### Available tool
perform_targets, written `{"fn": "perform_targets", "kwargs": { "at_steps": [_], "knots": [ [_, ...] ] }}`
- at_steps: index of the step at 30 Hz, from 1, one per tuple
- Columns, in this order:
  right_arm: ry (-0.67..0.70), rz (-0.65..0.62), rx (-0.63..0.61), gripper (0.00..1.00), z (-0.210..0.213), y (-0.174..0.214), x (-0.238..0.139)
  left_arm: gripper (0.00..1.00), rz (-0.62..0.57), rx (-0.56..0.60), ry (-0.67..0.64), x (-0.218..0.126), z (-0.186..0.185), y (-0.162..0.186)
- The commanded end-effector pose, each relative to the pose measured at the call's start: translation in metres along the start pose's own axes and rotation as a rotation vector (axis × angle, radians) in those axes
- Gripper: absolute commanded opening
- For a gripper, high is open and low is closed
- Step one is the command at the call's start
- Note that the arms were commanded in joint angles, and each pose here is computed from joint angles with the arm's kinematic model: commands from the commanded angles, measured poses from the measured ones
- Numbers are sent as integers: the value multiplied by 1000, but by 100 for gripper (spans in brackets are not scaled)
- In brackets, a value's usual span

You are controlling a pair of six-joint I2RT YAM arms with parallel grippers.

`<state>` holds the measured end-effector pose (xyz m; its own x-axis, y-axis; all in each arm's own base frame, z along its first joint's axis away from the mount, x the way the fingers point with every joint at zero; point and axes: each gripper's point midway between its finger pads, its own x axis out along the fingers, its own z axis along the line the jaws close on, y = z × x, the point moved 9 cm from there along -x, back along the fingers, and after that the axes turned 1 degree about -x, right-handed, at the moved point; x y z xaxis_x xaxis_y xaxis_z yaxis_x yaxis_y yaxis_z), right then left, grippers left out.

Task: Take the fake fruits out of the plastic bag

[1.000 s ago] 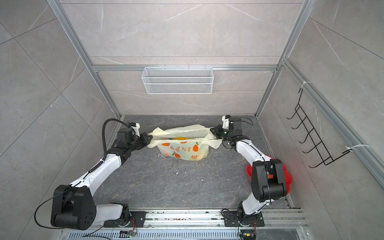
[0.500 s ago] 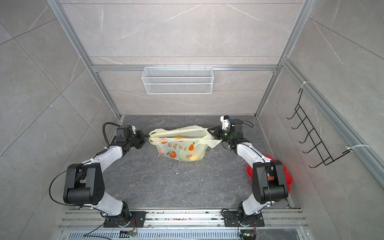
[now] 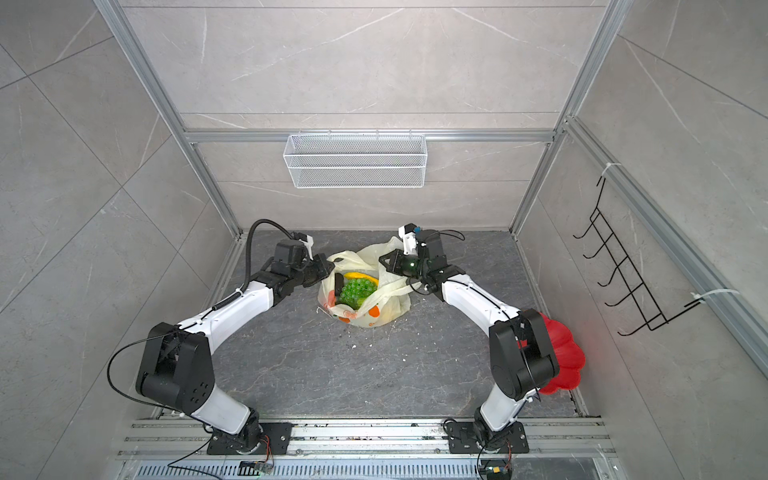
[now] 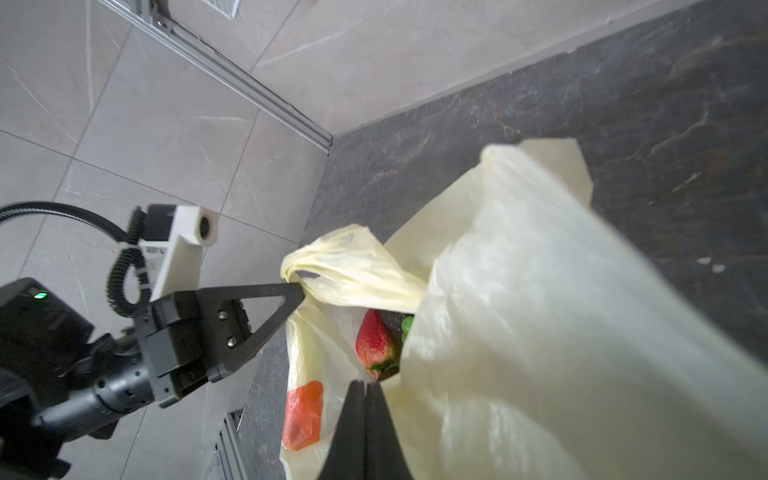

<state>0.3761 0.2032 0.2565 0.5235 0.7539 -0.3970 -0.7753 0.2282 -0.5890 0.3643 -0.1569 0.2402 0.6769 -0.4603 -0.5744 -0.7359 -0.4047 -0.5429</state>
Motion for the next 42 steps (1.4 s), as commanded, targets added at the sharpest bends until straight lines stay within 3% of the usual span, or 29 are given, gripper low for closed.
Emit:
{"fn": "perform_targets", "kwargs": {
  "at_steps": [1, 4, 8, 14, 19, 26, 32, 36, 42],
  "knots": [
    [10, -30, -57, 0, 19, -10, -22, 0, -68, 3, -206, -12, 24, -16],
    [-28, -51, -87, 0, 34, -15, -46, 0, -72, -24, -330, -9, 50, -18],
    [-183, -127, -41, 0, 32, -25, -80, 0, -57, -60, -428, -6, 75, -19],
    [-258, -237, 68, 0, -7, -36, -113, 0, -57, -155, -435, -11, 106, -21],
    [-300, -225, 114, 0, -20, -28, -102, 0, -67, -138, -428, -16, 103, -25],
    [-157, -233, 140, 0, -50, -26, -94, 0, -158, -220, -363, -40, 116, -42],
    [-131, -201, 110, 0, -49, -46, -61, 0, -250, -210, -229, -59, 92, -57],
    [-70, -149, 52, 0, -37, -44, -38, 0, -211, -111, -155, -51, 59, -50],
    [119, -118, 29, 1, -46, -37, -45, 0, -138, -35, -137, -41, 42, -18]
  ]
}}
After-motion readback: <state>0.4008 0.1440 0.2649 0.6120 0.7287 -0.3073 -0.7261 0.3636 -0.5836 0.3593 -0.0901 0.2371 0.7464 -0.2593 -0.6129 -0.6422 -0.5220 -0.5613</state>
